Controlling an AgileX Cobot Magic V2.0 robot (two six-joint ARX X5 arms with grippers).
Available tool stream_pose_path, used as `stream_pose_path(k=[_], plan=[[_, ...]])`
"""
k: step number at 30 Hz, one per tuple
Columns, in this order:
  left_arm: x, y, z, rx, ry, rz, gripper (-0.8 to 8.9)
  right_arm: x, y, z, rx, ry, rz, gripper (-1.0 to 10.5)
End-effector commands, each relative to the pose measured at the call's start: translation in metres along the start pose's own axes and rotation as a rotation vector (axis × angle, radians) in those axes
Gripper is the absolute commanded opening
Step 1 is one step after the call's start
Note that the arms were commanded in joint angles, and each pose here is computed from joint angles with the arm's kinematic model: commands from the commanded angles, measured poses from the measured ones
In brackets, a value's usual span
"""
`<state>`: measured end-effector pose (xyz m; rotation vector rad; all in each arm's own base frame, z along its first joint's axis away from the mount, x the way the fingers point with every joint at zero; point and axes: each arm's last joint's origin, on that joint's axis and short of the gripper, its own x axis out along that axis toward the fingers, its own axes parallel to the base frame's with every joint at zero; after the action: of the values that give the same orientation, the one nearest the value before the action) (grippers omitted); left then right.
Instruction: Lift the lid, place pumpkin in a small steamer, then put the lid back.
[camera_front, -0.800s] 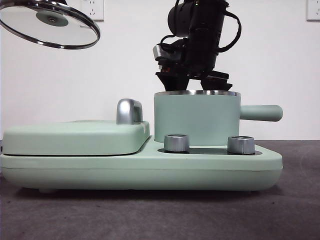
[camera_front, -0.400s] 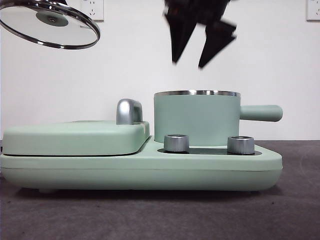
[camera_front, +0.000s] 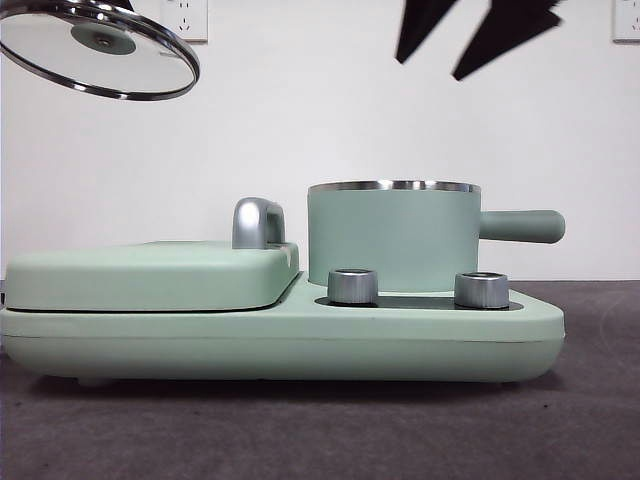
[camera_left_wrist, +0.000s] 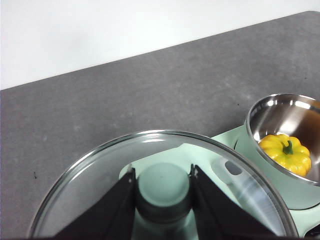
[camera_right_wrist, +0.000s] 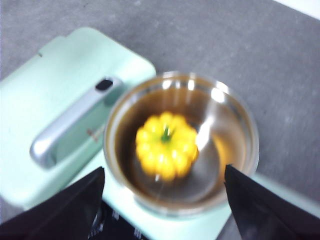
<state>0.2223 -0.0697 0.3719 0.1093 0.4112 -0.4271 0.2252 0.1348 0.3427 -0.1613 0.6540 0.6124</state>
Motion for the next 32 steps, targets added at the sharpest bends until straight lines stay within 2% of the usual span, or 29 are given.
stream_pose_path(k=[1,5,12,15,22,32], plan=[[0.000,-0.002,0.006,0.009,-0.031,-0.010,0.16,-0.003,0.002,-0.023,0.048,0.014,-0.002,3.7],[0.006,-0.007,0.005,0.016,-0.014,-0.033,0.16,-0.016,0.003,-0.055,0.083,0.020,-0.035,3.7],[0.031,-0.022,0.001,0.006,0.031,-0.093,0.16,-0.040,0.004,-0.098,0.084,-0.055,-0.119,3.7],[0.046,-0.032,-0.001,0.023,0.040,-0.129,0.16,-0.049,0.005,-0.114,0.085,-0.078,-0.127,3.7],[0.085,-0.067,0.002,0.085,-0.065,-0.229,0.16,-0.059,0.005,-0.140,0.137,-0.055,-0.149,3.7],[0.126,-0.112,0.002,0.124,-0.215,-0.337,0.16,-0.053,0.005,-0.152,0.173,0.002,-0.154,3.7]])
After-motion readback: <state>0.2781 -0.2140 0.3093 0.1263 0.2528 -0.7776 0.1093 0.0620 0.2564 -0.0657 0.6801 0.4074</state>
